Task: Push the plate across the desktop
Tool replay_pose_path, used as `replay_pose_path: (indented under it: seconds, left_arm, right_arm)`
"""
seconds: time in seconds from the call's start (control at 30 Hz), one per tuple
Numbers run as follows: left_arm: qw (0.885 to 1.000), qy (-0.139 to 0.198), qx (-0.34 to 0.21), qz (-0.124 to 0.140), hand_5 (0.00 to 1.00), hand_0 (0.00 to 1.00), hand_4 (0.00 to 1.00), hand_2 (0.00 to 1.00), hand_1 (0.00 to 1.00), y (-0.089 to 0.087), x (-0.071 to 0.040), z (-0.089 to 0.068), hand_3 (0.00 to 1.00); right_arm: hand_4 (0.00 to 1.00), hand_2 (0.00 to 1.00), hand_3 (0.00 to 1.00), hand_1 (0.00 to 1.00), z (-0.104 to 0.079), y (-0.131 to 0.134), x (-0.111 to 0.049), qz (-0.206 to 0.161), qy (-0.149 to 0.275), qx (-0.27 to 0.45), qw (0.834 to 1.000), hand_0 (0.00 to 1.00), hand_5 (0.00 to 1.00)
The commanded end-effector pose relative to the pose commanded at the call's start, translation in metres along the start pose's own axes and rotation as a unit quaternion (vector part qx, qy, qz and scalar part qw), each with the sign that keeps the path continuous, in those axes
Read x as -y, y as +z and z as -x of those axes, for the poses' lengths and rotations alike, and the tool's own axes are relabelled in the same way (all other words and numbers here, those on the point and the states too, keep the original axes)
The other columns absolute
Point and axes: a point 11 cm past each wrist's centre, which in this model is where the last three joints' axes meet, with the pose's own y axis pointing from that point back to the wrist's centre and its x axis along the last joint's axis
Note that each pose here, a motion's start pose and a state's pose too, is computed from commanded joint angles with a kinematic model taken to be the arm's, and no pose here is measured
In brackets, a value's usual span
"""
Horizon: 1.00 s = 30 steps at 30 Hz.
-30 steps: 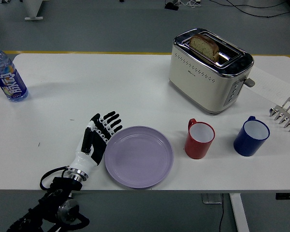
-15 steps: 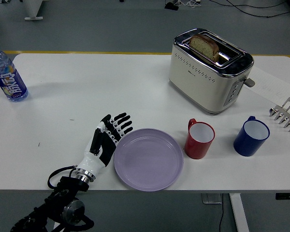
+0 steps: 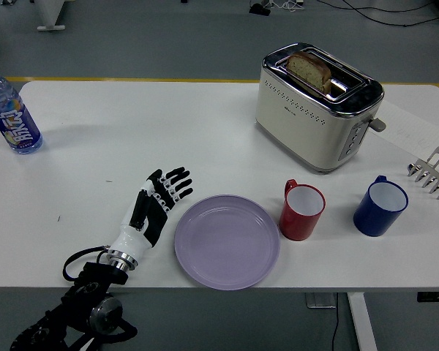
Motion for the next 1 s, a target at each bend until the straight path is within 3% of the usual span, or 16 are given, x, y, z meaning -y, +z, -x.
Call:
replay_pose_path:
  seconds: [0.17,0.2,0.43,0.57,0.83,1.0]
  left_arm:
    - [1.000,0.018,0.019,0.012,0.998,0.733,0.510,0.768,0.774,0.026,0.001,-0.028,0.717]
    - [1.000,0.020,0.017,0.013,0.998,0.663,0.507,0.749,0.738,0.030,0.000,-0.033,0.709]
    - [0.999,0.039,0.007,0.003,0.998,0.661,0.511,0.745,0.736,0.063,-0.011,-0.078,0.706]
    - [0.998,0.057,0.002,0.007,0.998,0.661,0.511,0.745,0.736,0.088,-0.021,-0.108,0.706]
    - [0.996,0.088,0.014,0.000,0.998,0.661,0.524,0.743,0.739,0.120,-0.041,-0.159,0.713]
    - [0.993,0.114,0.014,0.010,0.998,0.664,0.535,0.744,0.742,0.132,-0.050,-0.179,0.713]
  right_arm:
    - [0.311,0.666,0.595,0.549,-0.001,0.000,0.000,-0.001,0.001,0.002,1.000,0.563,0.454]
    - [0.312,0.664,0.595,0.549,-0.002,0.001,0.000,-0.001,0.001,0.002,1.000,0.563,0.454]
    - [0.311,0.664,0.595,0.549,-0.005,0.006,0.000,0.000,0.004,0.010,1.000,0.563,0.453]
    - [0.311,0.664,0.595,0.549,-0.005,0.007,0.000,0.001,0.004,0.013,1.000,0.563,0.453]
    - [0.312,0.664,0.594,0.549,-0.007,0.009,0.001,0.002,0.004,0.017,1.000,0.563,0.452]
    - [0.312,0.664,0.594,0.549,-0.007,0.011,0.001,0.004,0.005,0.017,1.000,0.562,0.452]
